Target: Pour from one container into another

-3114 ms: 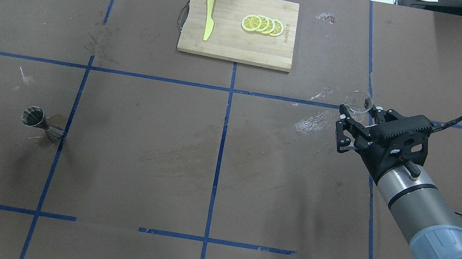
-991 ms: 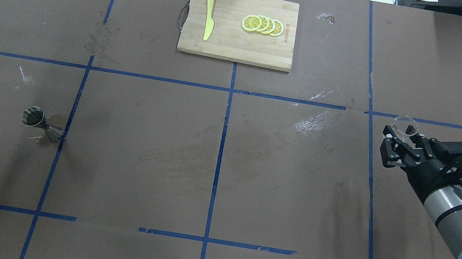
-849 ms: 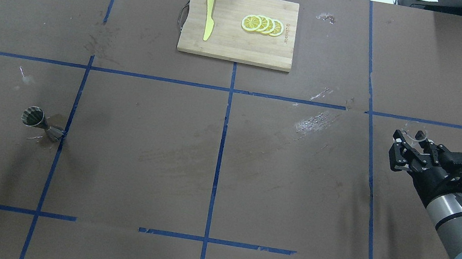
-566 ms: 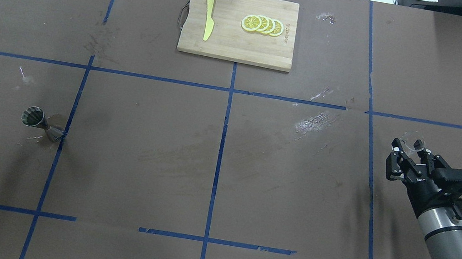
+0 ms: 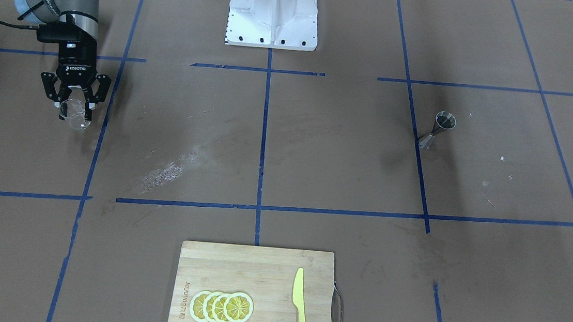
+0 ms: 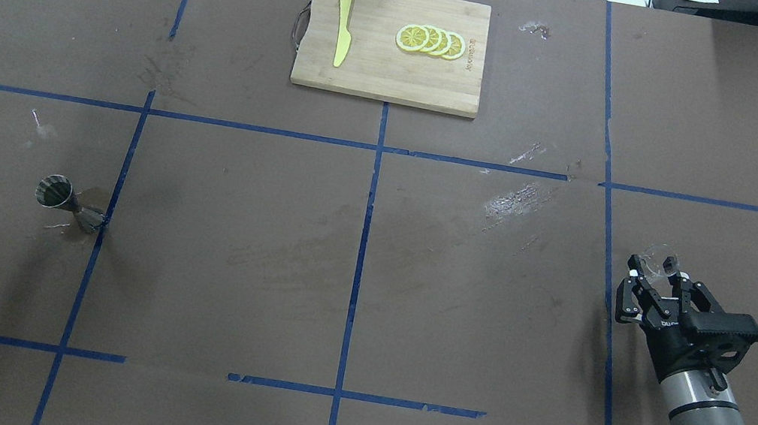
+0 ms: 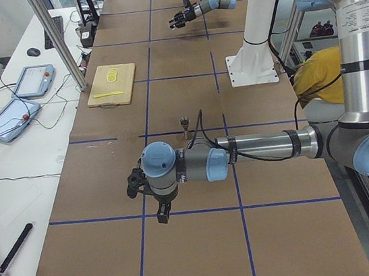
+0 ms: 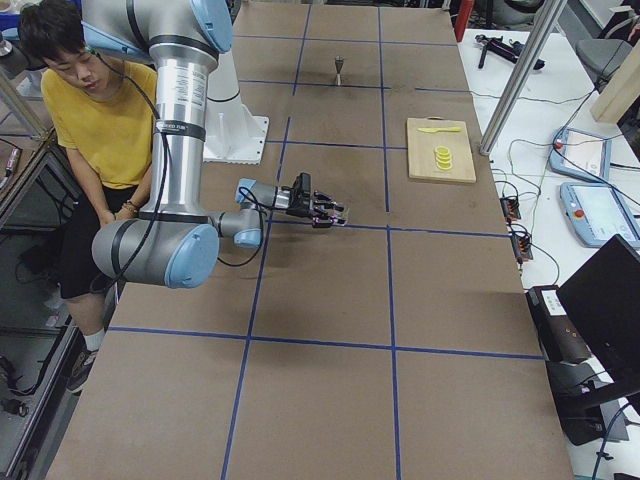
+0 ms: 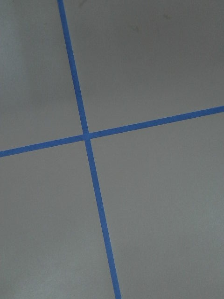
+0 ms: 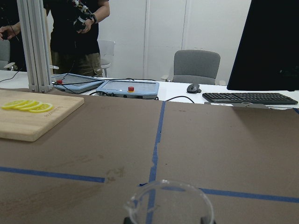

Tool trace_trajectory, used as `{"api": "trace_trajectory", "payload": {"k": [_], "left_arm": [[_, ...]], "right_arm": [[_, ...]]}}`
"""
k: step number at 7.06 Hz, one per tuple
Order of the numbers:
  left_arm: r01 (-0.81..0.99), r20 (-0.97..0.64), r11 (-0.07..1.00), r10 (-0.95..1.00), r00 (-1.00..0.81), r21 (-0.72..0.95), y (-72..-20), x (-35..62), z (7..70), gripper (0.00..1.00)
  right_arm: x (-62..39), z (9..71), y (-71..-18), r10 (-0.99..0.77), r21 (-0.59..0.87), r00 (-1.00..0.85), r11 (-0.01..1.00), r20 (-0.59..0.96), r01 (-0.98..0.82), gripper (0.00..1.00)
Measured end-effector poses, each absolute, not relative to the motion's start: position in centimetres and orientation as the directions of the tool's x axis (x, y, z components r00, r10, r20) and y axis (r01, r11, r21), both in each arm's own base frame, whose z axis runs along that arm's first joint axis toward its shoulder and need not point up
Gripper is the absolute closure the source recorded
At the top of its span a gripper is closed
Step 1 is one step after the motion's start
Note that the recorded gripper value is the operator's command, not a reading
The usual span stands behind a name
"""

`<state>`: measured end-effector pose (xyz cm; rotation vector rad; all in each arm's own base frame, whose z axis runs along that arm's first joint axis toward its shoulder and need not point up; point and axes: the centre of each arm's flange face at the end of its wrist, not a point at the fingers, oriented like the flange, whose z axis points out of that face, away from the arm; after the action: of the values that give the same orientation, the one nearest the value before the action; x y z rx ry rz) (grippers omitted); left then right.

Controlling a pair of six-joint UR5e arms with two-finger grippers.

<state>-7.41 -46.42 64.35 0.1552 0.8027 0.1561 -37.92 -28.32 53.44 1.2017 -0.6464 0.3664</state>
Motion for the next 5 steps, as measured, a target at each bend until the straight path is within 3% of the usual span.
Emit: {"api": "trace_trajectory", "payload": {"k": [5], "left_arm": [[-0.081,-0.698,0.978,0.196,0.689,0.195,-46.4,-7.4,64.5,0.00]], "right_arm": [[-40.4,54.5,-27.6,-0.086,0.748,0.773,0.339,0.629,-0.571,1.00]]}}
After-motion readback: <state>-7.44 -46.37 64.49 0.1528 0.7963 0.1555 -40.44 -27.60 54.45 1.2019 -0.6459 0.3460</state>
